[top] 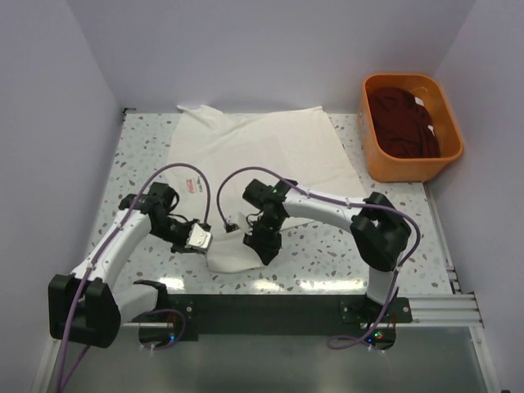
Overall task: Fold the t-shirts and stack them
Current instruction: Flatten the tshirt out
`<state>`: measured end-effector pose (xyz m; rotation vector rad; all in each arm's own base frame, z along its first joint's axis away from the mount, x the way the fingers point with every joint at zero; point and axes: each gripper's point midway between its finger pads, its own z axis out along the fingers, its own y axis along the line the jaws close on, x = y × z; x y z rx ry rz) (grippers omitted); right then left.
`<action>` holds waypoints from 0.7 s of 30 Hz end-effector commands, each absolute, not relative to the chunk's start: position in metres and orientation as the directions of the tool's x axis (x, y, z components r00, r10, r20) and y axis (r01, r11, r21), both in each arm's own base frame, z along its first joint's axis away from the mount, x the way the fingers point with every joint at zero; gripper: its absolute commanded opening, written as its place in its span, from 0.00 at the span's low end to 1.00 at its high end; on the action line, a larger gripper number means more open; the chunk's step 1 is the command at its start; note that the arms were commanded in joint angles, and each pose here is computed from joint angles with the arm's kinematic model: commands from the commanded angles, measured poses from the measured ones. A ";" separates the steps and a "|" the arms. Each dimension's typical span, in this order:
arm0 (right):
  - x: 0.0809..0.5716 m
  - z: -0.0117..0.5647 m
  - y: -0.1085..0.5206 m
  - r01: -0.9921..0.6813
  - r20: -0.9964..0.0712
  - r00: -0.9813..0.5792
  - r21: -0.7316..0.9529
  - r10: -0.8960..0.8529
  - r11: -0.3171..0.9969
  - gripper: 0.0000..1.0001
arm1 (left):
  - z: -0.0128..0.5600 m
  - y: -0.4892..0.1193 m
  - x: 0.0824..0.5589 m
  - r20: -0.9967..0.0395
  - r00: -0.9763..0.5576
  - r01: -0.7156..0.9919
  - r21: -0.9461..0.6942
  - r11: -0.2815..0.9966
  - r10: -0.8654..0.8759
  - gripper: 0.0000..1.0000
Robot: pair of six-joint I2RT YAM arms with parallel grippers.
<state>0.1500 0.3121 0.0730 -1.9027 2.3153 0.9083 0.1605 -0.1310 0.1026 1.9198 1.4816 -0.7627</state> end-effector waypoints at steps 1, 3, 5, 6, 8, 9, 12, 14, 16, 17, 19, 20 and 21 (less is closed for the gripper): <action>0.126 0.078 0.292 -0.897 -0.324 -0.185 0.441 -0.928 0.025 0.30 | 0.104 -0.126 0.120 -0.755 0.215 0.961 0.051 -0.270 0.619 0.33; 0.128 0.082 0.291 -0.902 -0.326 -0.186 0.432 -0.927 0.029 0.49 | 0.107 -0.126 0.118 -0.744 0.256 0.955 0.097 -0.279 0.617 0.46; 0.138 0.089 0.288 -0.915 -0.333 -0.194 0.401 -0.923 0.048 0.57 | 0.111 -0.126 0.119 -0.738 0.266 0.955 0.115 -0.272 0.620 0.51; 0.144 0.094 0.287 -0.917 -0.343 -0.214 0.394 -0.914 0.067 0.57 | 0.113 -0.125 0.121 -0.739 0.253 0.960 0.109 -0.260 0.624 0.52; 0.167 0.101 0.278 -0.909 -0.348 -0.289 0.391 -0.892 0.142 0.55 | 0.119 -0.127 0.137 -0.751 0.156 0.984 0.064 -0.165 0.641 0.52; 0.177 0.104 0.274 -0.900 -0.345 -0.326 0.397 -0.880 0.178 0.54 | 0.122 -0.128 0.148 -0.754 0.108 0.993 0.049 -0.108 0.648 0.52; 0.224 0.096 0.240 -0.871 -0.292 -0.445 0.358 -0.846 0.335 0.47 | 0.125 -0.127 0.201 -0.753 -0.095 0.989 0.003 0.148 0.651 0.49; 0.256 0.086 0.209 -0.859 -0.244 -0.500 0.257 -0.831 0.442 0.41 | 0.122 -0.122 0.240 -0.746 -0.239 0.941 -0.019 0.338 0.622 0.46; 0.279 0.081 0.182 -0.835 -0.220 -0.549 0.190 -0.807 0.516 0.32 | 0.117 -0.115 0.273 -0.736 -0.372 0.866 -0.056 0.496 0.566 0.44; 0.287 0.079 0.171 -0.823 -0.211 -0.567 0.165 -0.796 0.543 0.30 | 0.113 -0.113 0.281 -0.726 -0.412 0.842 -0.073 0.535 0.550 0.42; 0.305 0.073 0.141 -0.789 -0.174 -0.612 0.080 -0.771 0.609 0.26 | 0.098 -0.102 0.301 -0.678 -0.533 0.756 -0.113 0.645 0.506 0.40; 0.310 0.069 0.132 -0.781 -0.158 -0.622 0.055 -0.767 0.622 0.24 | 0.090 -0.099 0.304 -0.657 -0.567 0.732 -0.126 0.670 0.497 0.39; 0.317 0.067 0.117 -0.770 -0.133 -0.632 -0.002 -0.764 0.637 0.23 | 0.084 -0.096 0.307 -0.637 -0.597 0.710 -0.139 0.690 0.487 0.39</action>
